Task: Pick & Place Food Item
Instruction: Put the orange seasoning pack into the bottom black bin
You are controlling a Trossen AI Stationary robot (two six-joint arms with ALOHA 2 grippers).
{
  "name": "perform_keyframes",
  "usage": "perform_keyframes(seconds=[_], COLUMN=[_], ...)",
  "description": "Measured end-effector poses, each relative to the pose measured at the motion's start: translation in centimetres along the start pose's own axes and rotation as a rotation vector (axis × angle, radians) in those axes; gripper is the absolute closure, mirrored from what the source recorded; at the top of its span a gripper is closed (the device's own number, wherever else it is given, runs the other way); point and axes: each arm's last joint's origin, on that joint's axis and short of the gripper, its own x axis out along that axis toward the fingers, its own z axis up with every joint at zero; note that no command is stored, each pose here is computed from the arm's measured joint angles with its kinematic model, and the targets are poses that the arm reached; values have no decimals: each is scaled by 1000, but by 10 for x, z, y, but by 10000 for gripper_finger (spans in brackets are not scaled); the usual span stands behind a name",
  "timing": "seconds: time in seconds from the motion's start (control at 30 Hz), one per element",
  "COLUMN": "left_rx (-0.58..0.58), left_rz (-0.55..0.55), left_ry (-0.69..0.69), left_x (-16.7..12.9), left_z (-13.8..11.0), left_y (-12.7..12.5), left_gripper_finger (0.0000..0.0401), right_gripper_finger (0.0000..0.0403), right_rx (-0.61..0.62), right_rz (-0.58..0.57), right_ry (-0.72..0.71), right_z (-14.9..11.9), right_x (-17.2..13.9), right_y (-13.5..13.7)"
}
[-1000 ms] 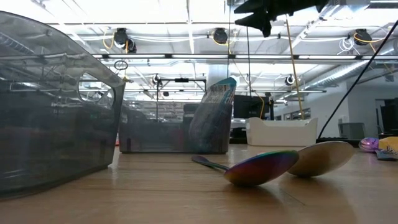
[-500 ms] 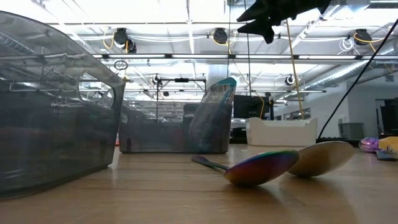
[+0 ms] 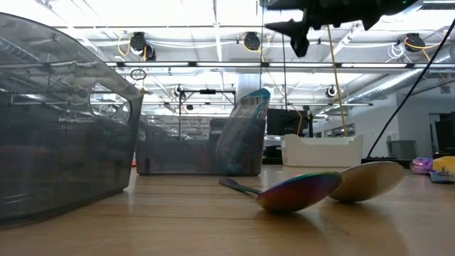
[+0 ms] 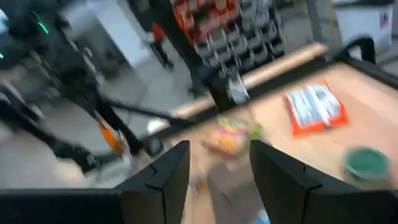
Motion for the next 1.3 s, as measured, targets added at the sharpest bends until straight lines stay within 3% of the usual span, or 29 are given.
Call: perform_keyframes(seconds=[0.33, 0.53, 0.77, 1.0, 1.3], left_rx=[337, 476, 578, 606, 614], left_rz=[-36, -101, -255, -264, -312], left_ry=[13, -7, -23, 27, -5], left_x=[-20, -26, -10, 19, 34], left_z=[-23, -32, -40, -39, -34], left_y=[36, 61, 61, 55, 48], left_gripper_finger=[401, 401, 401, 401, 401], right_gripper_finger=[244, 246, 253, 262, 269], right_rx=[151, 165, 175, 216, 227], right_rz=[-112, -181, -252, -269, -289], right_ry=[-317, -375, -384, -350, -314], right_z=[-10, -21, -37, -48, -58], right_x=[11, 14, 21, 32, 44], right_y=[36, 60, 77, 75, 71])
